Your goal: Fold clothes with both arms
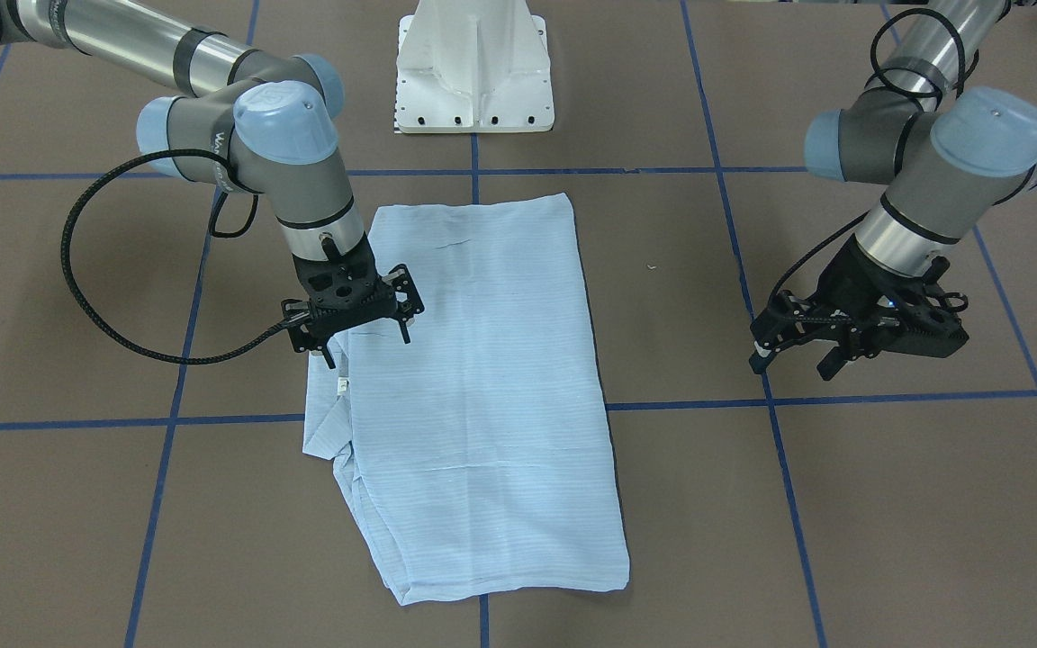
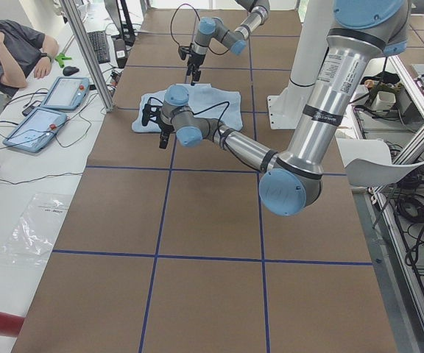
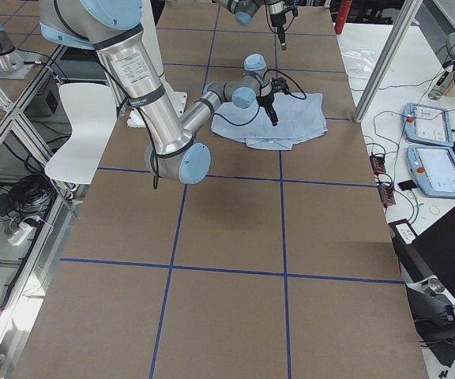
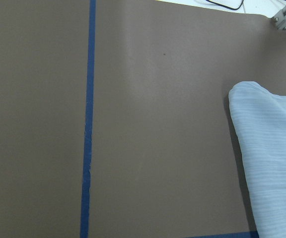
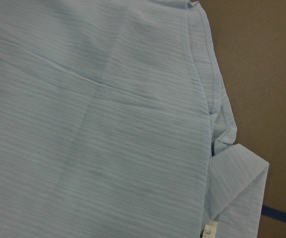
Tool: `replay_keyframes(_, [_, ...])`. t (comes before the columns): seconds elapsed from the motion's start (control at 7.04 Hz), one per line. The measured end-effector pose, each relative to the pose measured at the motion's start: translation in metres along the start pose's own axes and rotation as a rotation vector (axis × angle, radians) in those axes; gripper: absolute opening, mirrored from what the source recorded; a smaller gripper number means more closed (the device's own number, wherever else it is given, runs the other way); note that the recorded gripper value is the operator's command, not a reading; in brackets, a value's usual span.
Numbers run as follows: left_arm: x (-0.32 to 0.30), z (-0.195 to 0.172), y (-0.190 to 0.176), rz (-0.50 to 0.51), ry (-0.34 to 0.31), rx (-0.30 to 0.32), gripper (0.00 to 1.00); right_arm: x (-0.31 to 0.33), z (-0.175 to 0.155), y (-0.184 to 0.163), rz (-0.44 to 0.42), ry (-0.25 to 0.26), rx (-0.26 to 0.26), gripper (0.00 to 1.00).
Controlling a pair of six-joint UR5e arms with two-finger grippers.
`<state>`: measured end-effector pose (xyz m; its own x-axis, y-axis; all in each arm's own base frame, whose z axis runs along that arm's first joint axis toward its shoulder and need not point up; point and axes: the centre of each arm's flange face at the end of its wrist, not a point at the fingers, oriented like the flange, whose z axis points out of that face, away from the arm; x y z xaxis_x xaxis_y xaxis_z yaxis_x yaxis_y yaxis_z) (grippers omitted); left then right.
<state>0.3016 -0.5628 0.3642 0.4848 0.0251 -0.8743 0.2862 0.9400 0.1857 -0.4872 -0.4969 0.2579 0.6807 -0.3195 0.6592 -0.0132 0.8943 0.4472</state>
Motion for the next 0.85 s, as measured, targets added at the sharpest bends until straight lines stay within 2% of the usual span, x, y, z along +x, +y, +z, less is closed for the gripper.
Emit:
replay_keyframes(0.28, [0.032, 0.003, 0.051, -0.056, 0.048, -0.055, 1.0, 0.017, -0.02, 0.031, 0.044, -0.051, -0.052, 1.0])
replay_keyframes(0.57, [0.07, -0.001, 0.105, -0.139, 0.087, -0.12, 1.0, 0.025, -0.032, 0.051, 0.13, -0.096, -0.112, 1.0])
replay_keyframes(0.85, [0.123, 0.002, 0.176, -0.235, 0.04, -0.176, 1.0, 0.032, -0.037, 0.07, 0.194, -0.112, -0.15, 1.0])
